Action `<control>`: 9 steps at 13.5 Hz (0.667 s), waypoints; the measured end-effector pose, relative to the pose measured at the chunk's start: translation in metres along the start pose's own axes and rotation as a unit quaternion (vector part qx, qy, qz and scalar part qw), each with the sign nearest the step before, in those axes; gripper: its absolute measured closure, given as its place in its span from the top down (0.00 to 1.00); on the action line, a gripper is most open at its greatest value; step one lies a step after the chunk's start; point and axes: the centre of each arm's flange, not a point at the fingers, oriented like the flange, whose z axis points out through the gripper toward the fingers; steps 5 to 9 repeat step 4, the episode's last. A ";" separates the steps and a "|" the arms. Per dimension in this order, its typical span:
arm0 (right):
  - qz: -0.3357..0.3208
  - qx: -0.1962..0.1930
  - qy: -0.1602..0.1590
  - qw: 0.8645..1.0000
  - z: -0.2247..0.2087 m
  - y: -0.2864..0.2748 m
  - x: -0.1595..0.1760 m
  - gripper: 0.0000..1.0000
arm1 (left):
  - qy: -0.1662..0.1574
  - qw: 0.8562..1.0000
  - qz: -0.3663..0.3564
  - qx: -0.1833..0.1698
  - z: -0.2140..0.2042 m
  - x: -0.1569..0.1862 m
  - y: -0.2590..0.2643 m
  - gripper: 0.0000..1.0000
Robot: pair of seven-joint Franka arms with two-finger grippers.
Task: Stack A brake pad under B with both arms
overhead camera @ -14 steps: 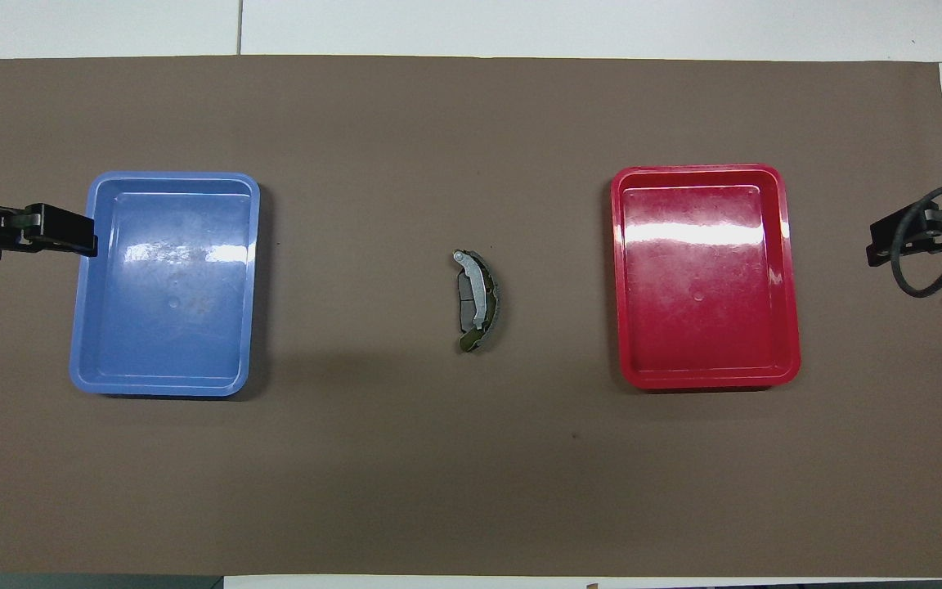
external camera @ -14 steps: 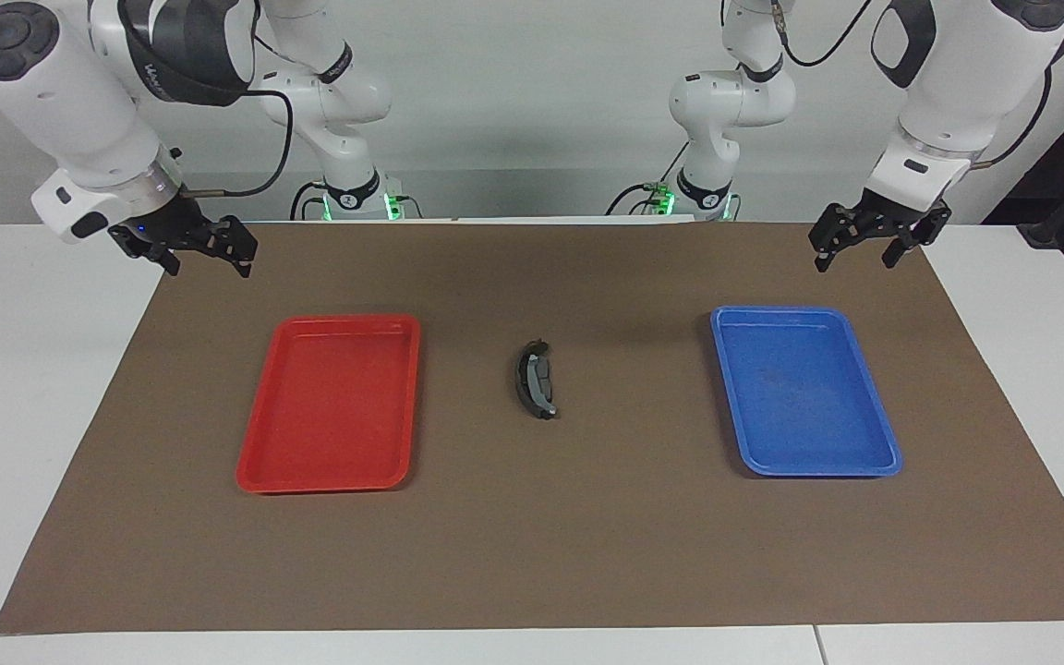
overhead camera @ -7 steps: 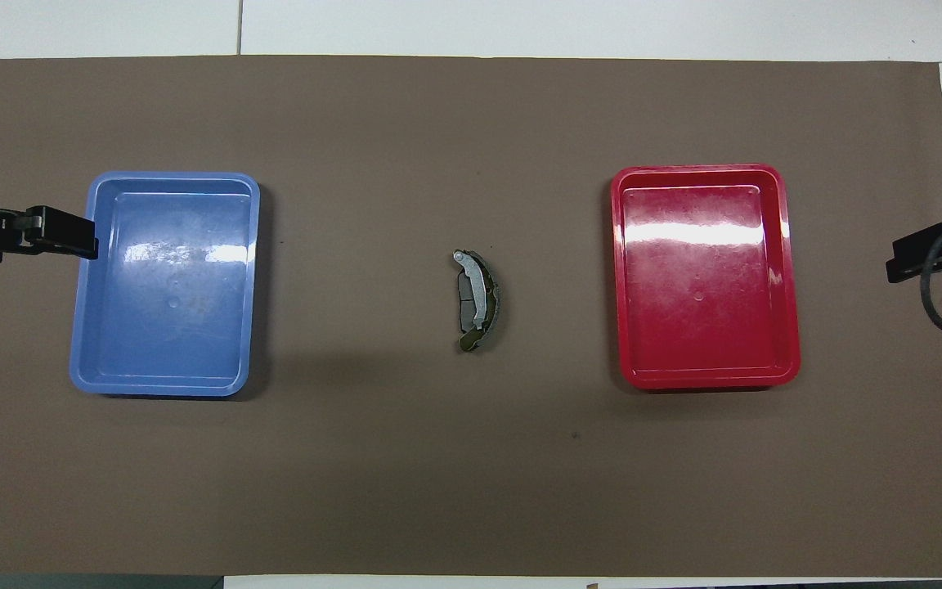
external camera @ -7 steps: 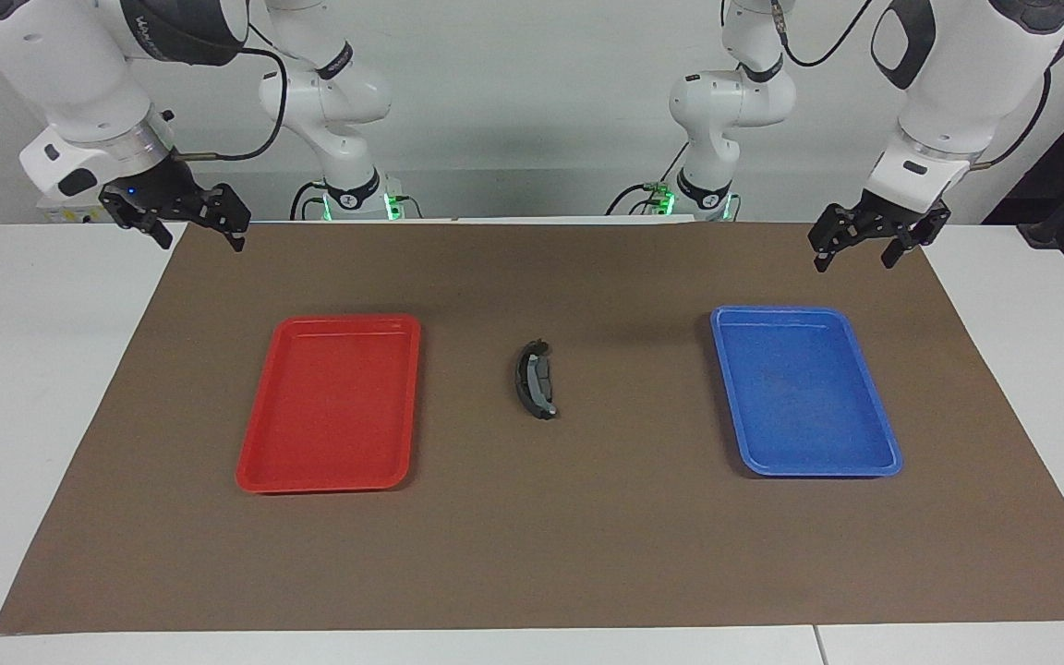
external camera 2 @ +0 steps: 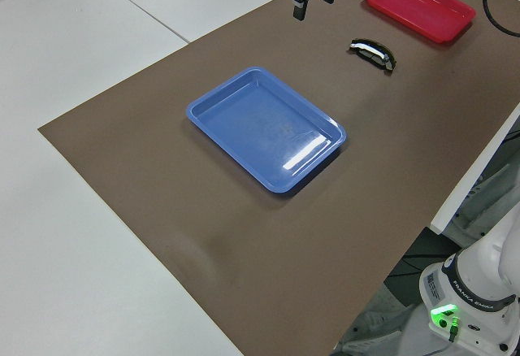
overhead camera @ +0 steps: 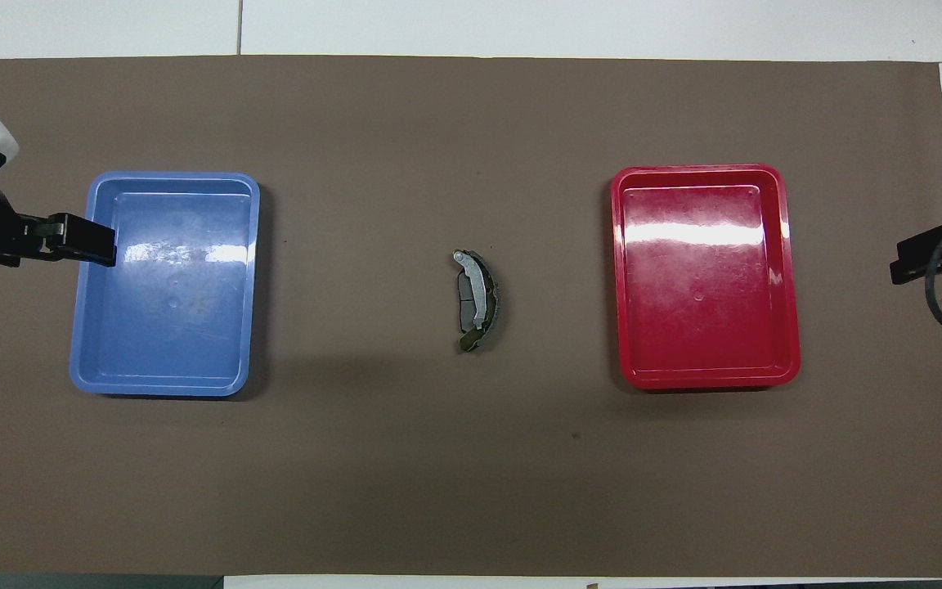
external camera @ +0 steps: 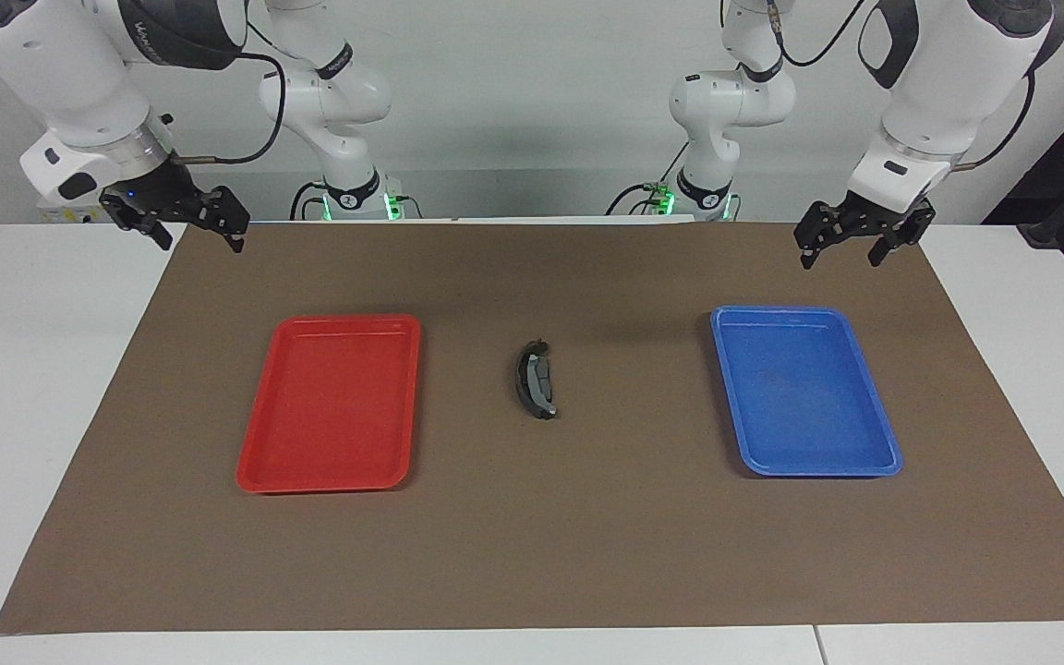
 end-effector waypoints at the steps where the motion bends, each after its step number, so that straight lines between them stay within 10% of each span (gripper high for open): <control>1: 0.000 0.000 0.000 1.000 0.000 0.000 0.000 1.00 | 0.000 1.000 0.001 0.000 -0.002 0.000 0.001 1.00; 9: -0.005 -0.001 0.000 1.000 0.000 -0.006 0.000 1.00 | 0.000 1.000 -0.001 0.000 -0.003 0.000 -0.001 1.00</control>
